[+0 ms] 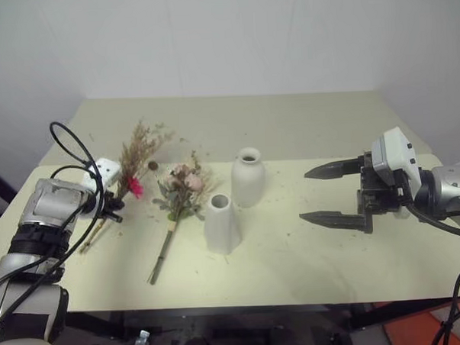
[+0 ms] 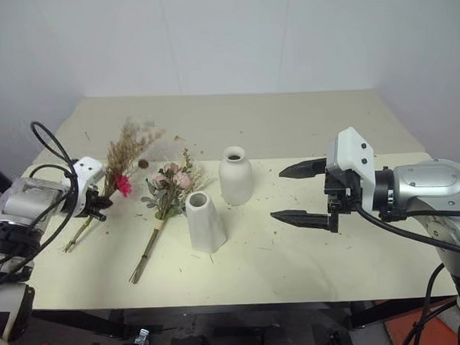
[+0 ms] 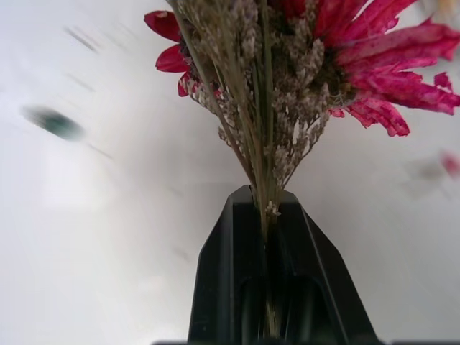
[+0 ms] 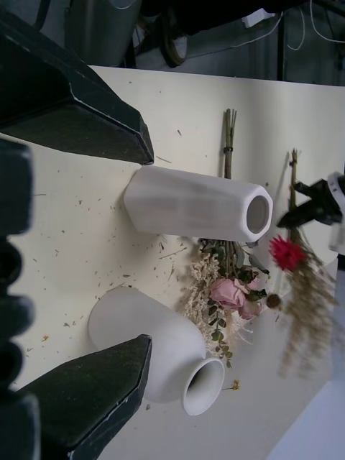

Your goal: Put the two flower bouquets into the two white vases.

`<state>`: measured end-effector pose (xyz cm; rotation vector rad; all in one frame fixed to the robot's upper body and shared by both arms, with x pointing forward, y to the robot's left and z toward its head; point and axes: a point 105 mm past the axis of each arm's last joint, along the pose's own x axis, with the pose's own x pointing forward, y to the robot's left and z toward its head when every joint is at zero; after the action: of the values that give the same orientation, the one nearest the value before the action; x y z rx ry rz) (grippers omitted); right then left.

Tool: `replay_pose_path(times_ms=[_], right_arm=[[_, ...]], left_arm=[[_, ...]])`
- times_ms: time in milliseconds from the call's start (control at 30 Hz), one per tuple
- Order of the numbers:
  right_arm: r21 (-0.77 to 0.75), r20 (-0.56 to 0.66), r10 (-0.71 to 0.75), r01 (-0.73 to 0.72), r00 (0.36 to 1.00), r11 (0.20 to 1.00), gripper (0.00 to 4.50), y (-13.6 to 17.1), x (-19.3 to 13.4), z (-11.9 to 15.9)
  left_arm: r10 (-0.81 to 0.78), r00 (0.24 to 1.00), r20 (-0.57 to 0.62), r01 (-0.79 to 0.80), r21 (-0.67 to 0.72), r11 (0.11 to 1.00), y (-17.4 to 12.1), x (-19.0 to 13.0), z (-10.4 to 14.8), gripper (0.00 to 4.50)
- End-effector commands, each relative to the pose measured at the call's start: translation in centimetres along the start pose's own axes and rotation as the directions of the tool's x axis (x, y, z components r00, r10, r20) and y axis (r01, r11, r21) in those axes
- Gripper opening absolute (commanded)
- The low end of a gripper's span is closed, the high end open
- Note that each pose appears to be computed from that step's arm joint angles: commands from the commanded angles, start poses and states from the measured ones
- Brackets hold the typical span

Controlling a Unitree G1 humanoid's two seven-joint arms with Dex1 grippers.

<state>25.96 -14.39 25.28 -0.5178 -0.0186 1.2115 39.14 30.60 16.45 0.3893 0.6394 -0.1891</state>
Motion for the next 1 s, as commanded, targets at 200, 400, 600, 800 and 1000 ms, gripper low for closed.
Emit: replay_pose_path(times_ms=[200, 400, 600, 800, 1000], right_arm=[[-0.046, 0.027, -0.047, 0.049, 0.999, 0.998, 4.5, -0.3, -0.3, 0.9], [-0.028, 0.038, -0.121, 0.122, 0.992, 0.992, 4.5, -0.5, -0.4, 0.9], [-0.009, 0.047, -0.203, 0.204, 0.978, 0.979, 4.5, -0.3, -0.8, 0.7], [0.011, 0.019, -0.297, 0.297, 0.955, 0.955, 4.5, 0.2, -1.9, 0.3], [0.023, -0.04, -0.373, 0.374, 0.927, 0.927, 4.5, 1.1, -3.9, -0.3]], left_arm=[[0.286, 0.707, 0.647, -0.209, -0.195, 0.958, 4.3, -4.7, 11.1, 0.06], [0.203, 0.487, 0.85, 0.073, -0.271, 0.96, 2.0, -5.2, 15.4, 0.06], [0.181, 0.296, 0.938, 0.261, -0.262, 0.929, 0.3, -5.9, 18.4, 0.06], [0.107, 0.13, 0.986, 0.465, -0.156, 0.872, -3.0, -6.4, 20.7, 0.06], [0.064, 0.035, 0.997, 0.63, -0.072, 0.773, -5.5, -6.7, 22.3, 0.06]])
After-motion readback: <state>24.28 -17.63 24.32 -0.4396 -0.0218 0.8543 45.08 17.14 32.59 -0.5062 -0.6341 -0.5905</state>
